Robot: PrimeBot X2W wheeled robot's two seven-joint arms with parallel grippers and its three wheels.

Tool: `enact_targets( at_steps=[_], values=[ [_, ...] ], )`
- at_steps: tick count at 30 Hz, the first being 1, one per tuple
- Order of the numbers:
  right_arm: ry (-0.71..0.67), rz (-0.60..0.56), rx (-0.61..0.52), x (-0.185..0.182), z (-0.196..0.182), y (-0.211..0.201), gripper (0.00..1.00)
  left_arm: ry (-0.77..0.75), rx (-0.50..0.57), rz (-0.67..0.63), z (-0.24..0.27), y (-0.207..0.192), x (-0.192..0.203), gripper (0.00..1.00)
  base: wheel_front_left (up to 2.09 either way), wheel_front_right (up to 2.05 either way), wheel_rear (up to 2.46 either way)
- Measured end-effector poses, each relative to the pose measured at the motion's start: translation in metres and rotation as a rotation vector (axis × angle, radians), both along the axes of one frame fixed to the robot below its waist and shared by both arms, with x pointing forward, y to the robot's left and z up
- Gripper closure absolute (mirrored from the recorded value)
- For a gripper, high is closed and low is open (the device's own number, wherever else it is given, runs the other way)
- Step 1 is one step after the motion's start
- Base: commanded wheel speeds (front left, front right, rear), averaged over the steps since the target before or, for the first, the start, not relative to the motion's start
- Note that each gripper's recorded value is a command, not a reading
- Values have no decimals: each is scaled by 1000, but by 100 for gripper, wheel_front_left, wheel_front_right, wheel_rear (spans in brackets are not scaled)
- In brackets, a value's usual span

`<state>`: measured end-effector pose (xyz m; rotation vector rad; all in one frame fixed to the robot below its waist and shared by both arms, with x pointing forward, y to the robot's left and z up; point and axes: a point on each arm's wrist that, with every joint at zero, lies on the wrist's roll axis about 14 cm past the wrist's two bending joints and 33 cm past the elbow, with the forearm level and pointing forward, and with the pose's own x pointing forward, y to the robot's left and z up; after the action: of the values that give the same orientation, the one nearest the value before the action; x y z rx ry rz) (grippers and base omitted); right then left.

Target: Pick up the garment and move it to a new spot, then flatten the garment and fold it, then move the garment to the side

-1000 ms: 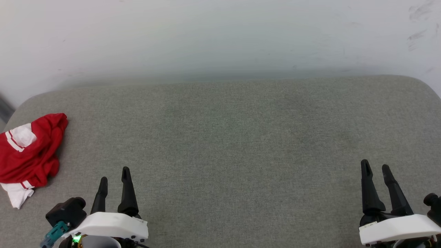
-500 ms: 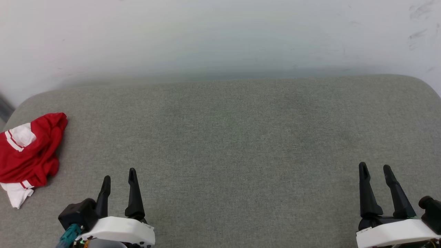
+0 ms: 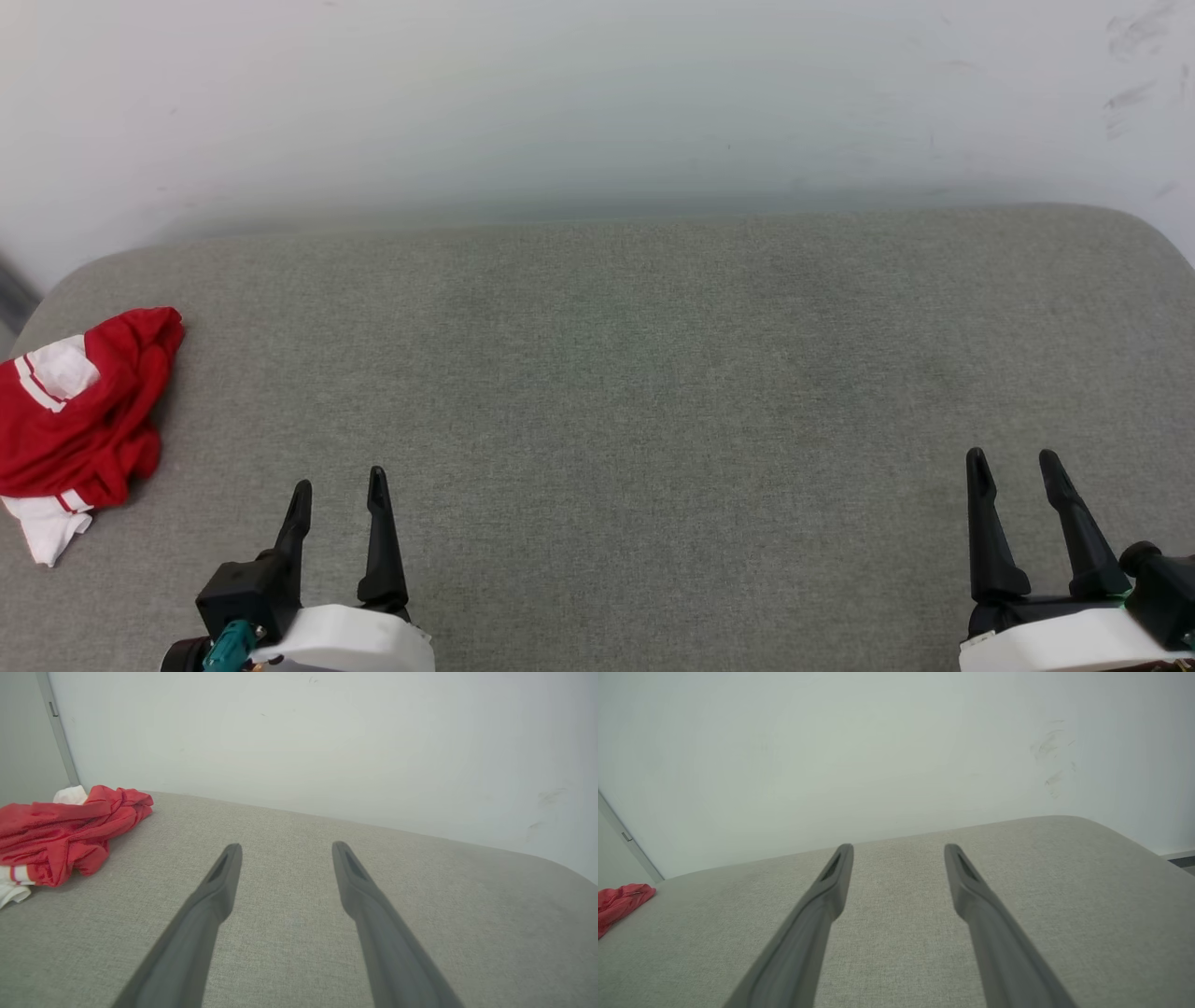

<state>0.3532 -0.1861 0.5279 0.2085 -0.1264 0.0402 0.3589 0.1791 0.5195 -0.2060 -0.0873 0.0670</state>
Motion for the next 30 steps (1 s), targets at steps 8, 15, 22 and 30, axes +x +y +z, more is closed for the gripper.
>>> enact_targets(
  at_steps=[8, 15, 22, 30],
  values=[
    [-11, 3, -48, -4, 1, 1, 0, 3, 58, -8, -4, -2, -4, 0, 0, 0, 0],
    [-30, 5, -97, -6, 4, 3, 0, -8, 119, -13, -3, -4, -6, 0, 0, 0, 0],
    [-38, 5, -119, -7, 5, 3, 0, -15, 161, -27, -4, -7, -7, 0, 0, 0, 0],
    [-47, 8, -138, -9, 5, 4, 0, -14, 193, -34, -6, -9, -8, 0, 0, 0, 0]
  ],
)
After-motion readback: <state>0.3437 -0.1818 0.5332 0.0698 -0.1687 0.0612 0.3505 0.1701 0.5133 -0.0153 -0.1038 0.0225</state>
